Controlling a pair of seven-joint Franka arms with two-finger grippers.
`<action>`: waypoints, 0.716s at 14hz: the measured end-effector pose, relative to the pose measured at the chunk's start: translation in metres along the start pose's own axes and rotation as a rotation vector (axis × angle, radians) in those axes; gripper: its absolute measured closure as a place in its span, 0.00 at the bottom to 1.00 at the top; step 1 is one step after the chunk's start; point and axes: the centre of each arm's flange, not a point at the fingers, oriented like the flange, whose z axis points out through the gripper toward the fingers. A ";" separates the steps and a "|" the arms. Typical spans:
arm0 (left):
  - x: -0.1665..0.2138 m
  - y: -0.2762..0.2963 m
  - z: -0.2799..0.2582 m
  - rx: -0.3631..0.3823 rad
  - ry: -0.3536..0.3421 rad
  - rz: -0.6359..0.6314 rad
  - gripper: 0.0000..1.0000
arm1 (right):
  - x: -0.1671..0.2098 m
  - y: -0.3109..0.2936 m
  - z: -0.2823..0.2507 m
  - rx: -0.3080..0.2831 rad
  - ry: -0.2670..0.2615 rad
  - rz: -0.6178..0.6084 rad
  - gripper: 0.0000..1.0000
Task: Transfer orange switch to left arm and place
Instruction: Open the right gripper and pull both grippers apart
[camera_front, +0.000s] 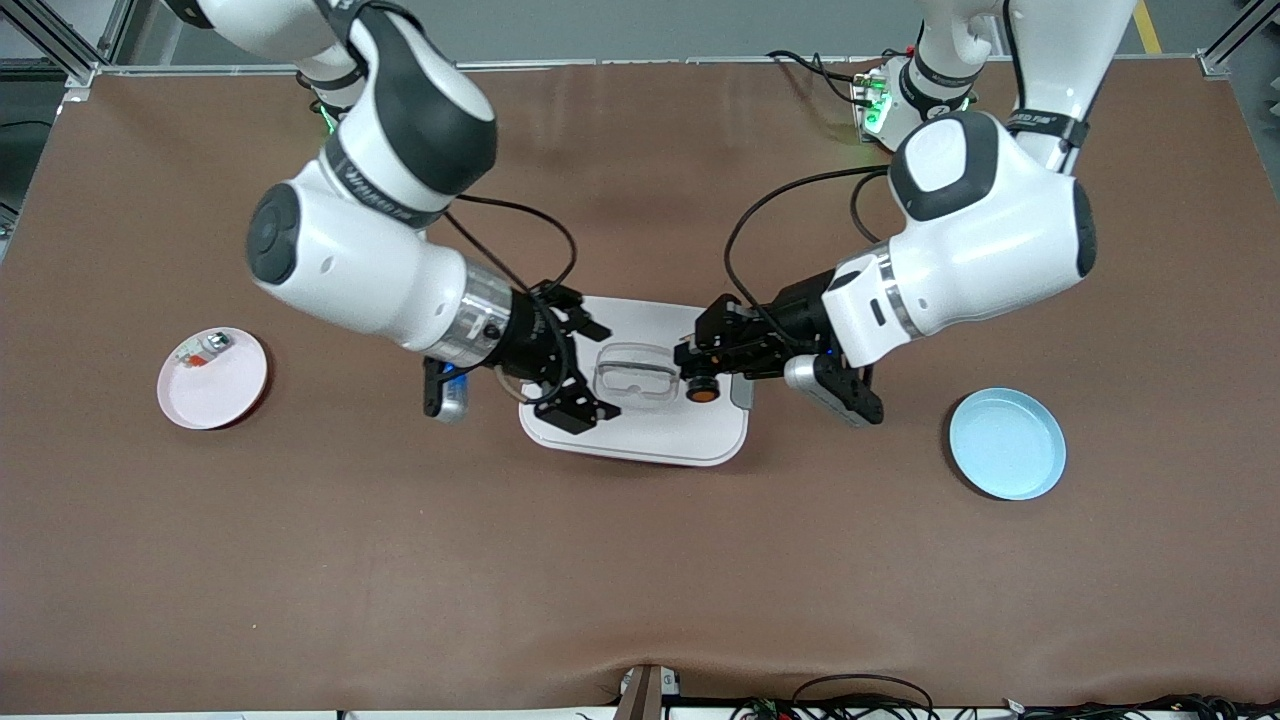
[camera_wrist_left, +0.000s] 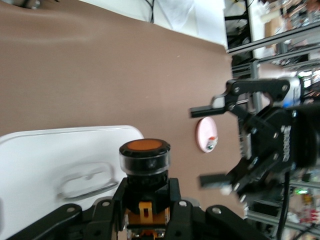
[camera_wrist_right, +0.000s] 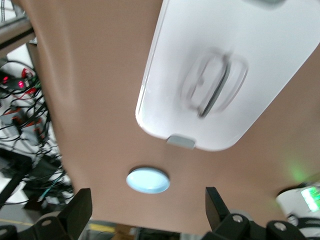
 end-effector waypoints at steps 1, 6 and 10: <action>-0.001 -0.002 -0.008 0.031 -0.018 0.016 0.66 | 0.016 -0.002 -0.008 -0.028 0.007 -0.022 0.00; -0.006 -0.028 -0.058 0.219 -0.109 0.049 0.66 | 0.089 -0.001 -0.046 -0.163 0.050 -0.207 0.00; -0.014 -0.054 -0.121 0.414 -0.158 0.058 0.66 | 0.136 0.004 -0.073 -0.247 0.083 -0.359 0.00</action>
